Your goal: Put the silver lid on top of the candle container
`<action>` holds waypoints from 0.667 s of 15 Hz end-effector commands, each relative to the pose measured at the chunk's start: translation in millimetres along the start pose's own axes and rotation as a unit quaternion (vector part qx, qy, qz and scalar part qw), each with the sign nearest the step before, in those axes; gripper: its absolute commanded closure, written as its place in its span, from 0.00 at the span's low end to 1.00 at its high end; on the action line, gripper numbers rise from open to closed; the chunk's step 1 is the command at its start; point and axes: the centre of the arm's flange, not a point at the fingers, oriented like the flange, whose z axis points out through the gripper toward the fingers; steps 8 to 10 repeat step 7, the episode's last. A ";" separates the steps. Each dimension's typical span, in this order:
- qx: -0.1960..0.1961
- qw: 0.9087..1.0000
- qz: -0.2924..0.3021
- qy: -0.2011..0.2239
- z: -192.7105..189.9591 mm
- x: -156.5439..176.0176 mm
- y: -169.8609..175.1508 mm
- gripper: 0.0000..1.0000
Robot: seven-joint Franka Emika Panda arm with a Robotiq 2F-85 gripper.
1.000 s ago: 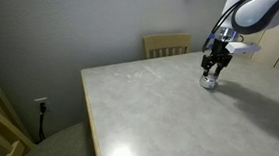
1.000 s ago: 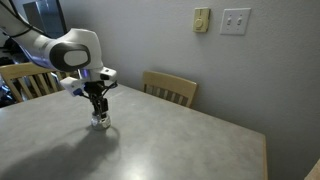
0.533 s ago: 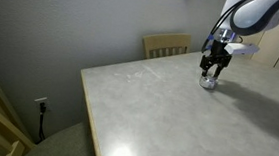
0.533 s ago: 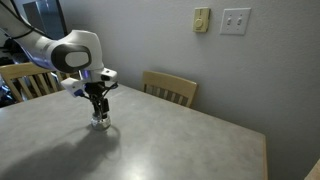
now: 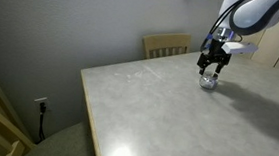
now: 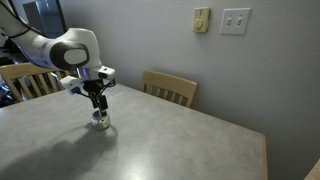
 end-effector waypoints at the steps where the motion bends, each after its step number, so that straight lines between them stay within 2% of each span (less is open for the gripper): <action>1: -0.021 1.000 0.013 0.006 -12.3 -9.3 -10.8 0.00; 4: -0.031 0.999 0.030 0.014 -16.8 -10.7 -18.2 0.00; 5: -0.018 0.999 0.022 0.014 -7.0 -4.5 -18.2 0.00; 10: -0.021 0.999 0.027 0.018 -10.0 -5.0 -21.8 0.00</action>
